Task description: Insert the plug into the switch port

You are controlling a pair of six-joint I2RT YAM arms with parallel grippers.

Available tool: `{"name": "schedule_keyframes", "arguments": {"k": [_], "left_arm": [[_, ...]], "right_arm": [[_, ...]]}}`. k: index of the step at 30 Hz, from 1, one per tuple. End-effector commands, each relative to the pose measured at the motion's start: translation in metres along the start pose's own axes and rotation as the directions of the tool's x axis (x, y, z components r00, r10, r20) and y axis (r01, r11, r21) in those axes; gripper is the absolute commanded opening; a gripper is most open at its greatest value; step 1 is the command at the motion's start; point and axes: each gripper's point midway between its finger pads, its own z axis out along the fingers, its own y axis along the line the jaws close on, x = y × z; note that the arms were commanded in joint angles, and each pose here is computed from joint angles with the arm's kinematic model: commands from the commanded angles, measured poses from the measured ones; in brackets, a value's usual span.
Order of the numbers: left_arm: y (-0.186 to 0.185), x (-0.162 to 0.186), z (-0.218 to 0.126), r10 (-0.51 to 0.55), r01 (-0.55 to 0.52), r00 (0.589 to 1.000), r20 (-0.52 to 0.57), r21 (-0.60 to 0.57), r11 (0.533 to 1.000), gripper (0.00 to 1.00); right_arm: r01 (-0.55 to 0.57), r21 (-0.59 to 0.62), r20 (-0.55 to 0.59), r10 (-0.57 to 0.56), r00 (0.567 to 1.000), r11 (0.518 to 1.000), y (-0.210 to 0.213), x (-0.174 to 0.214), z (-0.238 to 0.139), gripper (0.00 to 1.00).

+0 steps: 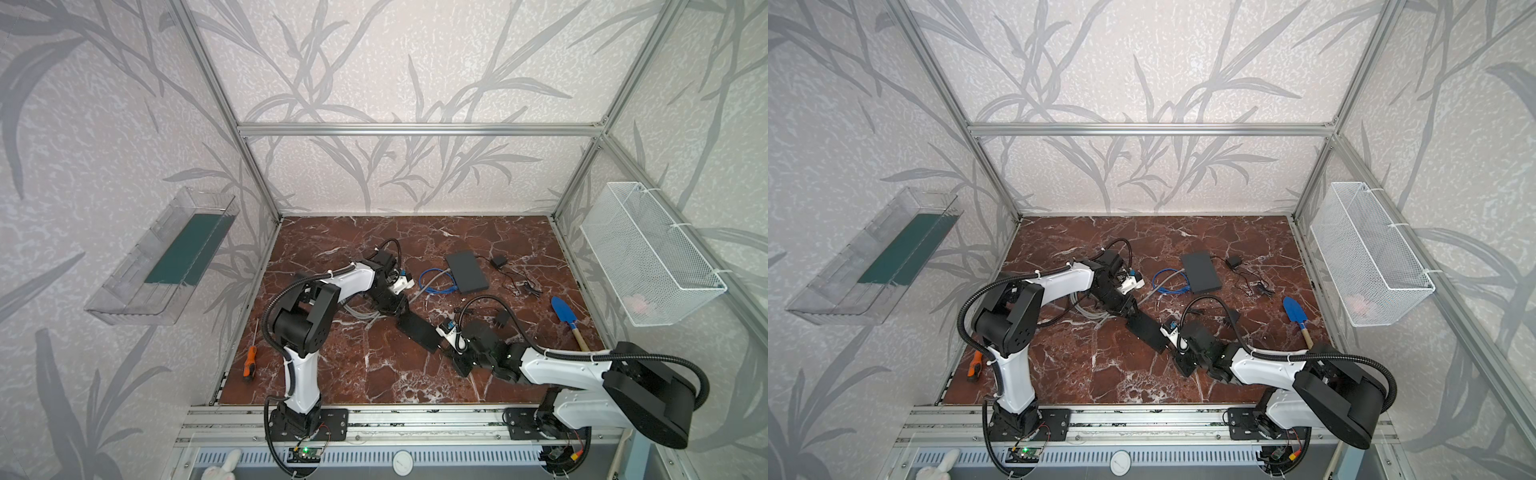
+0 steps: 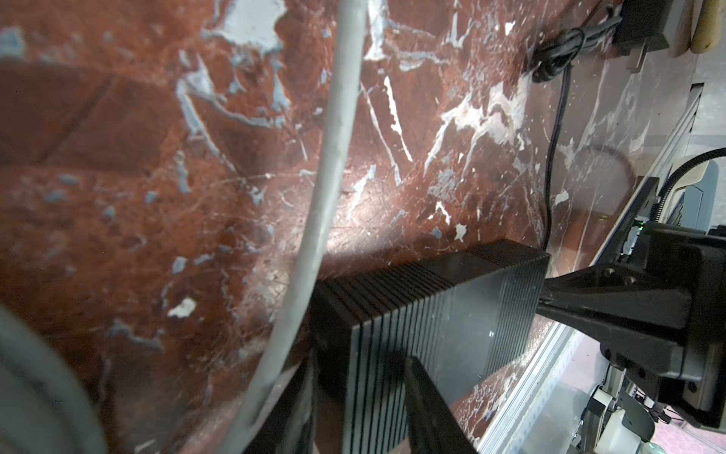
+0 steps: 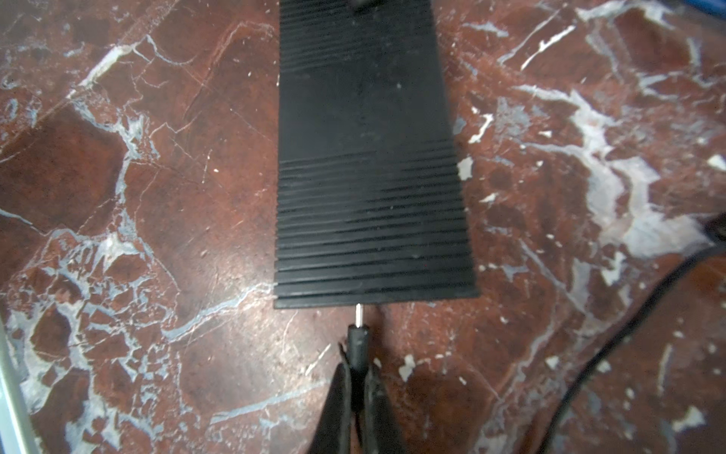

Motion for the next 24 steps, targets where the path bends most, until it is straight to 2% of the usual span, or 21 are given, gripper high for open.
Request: {"name": "schedule_keyframes", "arguments": {"k": [1,11,16,24], "left_arm": [[0.002,0.017,0.010,0.011,-0.011,0.996,-0.086,-0.001,1.000,0.37],[-0.006,0.012,0.011,0.027,-0.024,0.997,-0.075,0.040,0.999,0.37],[-0.018,0.019,0.018,0.087,-0.079,0.987,-0.134,0.065,0.995,0.37],[-0.017,0.033,0.028,0.080,-0.071,0.981,-0.175,0.056,0.996,0.36]], "right_arm": [[0.018,0.003,0.105,-0.018,0.994,1.000,-0.001,-0.027,-0.009,0.08],[0.050,-0.049,0.073,-0.047,0.996,0.998,0.007,-0.024,0.001,0.08],[0.078,-0.020,0.074,-0.077,0.994,0.997,0.003,-0.036,0.007,0.08],[0.081,0.003,0.099,-0.081,0.992,0.997,0.000,-0.054,0.008,0.08]]}}
